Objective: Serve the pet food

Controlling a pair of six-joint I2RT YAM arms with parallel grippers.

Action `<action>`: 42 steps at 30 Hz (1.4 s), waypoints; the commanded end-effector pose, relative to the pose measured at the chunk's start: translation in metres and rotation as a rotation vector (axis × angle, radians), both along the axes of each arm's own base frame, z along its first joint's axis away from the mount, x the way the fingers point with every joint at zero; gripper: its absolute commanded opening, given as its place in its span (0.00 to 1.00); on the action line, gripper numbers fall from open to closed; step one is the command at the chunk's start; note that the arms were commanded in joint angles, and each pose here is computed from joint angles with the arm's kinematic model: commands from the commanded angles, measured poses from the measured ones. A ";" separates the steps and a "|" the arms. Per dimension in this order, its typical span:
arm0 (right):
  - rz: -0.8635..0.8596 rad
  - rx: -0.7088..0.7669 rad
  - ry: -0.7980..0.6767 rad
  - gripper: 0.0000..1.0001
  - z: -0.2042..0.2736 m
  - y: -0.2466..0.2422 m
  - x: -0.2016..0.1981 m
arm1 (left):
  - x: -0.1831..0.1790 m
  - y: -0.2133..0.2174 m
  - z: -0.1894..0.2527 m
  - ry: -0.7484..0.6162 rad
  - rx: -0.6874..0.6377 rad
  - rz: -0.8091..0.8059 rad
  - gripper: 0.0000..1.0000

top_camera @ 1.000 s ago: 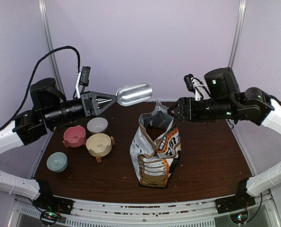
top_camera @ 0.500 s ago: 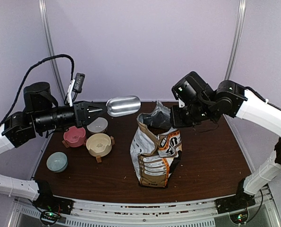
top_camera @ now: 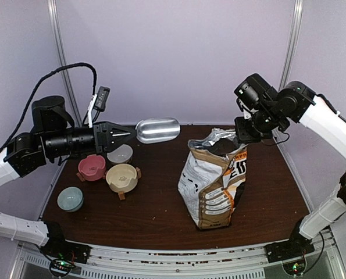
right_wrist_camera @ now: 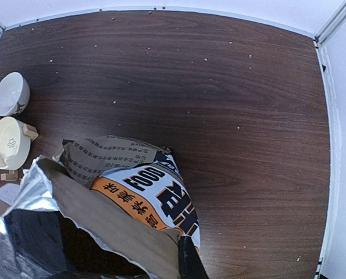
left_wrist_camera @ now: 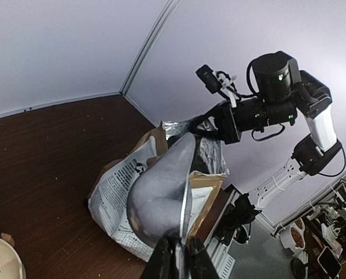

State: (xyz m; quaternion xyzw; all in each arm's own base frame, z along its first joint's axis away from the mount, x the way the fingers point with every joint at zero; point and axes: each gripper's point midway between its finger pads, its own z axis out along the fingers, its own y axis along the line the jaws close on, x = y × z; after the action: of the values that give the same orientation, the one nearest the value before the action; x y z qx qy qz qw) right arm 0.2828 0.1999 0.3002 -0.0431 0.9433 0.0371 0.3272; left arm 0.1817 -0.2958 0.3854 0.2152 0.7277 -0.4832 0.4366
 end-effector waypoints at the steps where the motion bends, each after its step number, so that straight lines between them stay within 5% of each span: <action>1: -0.127 0.065 -0.303 0.00 0.105 -0.057 0.006 | -0.004 -0.007 0.031 -0.049 -0.080 -0.047 0.00; 5: -0.037 0.159 -0.244 0.00 0.084 -0.026 0.001 | -0.005 -0.010 0.025 -0.032 -0.077 -0.065 0.00; 14: 0.275 0.455 -0.054 0.00 0.014 0.129 -0.049 | -0.017 -0.001 -0.008 0.028 -0.029 -0.084 0.00; 22: 0.418 0.563 0.047 0.00 -0.020 0.231 -0.083 | -0.031 0.032 -0.041 0.102 0.031 -0.027 0.00; 34: 0.398 0.548 0.036 0.00 -0.028 0.233 -0.082 | -0.051 0.071 -0.096 0.224 0.150 0.036 0.00; 42: 0.397 0.534 0.024 0.00 -0.026 0.224 -0.084 | -0.054 0.047 -0.112 0.275 0.196 -0.041 0.00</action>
State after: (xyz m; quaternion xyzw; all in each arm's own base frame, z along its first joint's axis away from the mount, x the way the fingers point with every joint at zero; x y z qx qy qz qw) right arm 0.1960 0.4199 0.2299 -0.1463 0.9073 0.2971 0.2590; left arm 0.1263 -0.2325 0.2742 0.1940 0.8240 -0.4327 0.3102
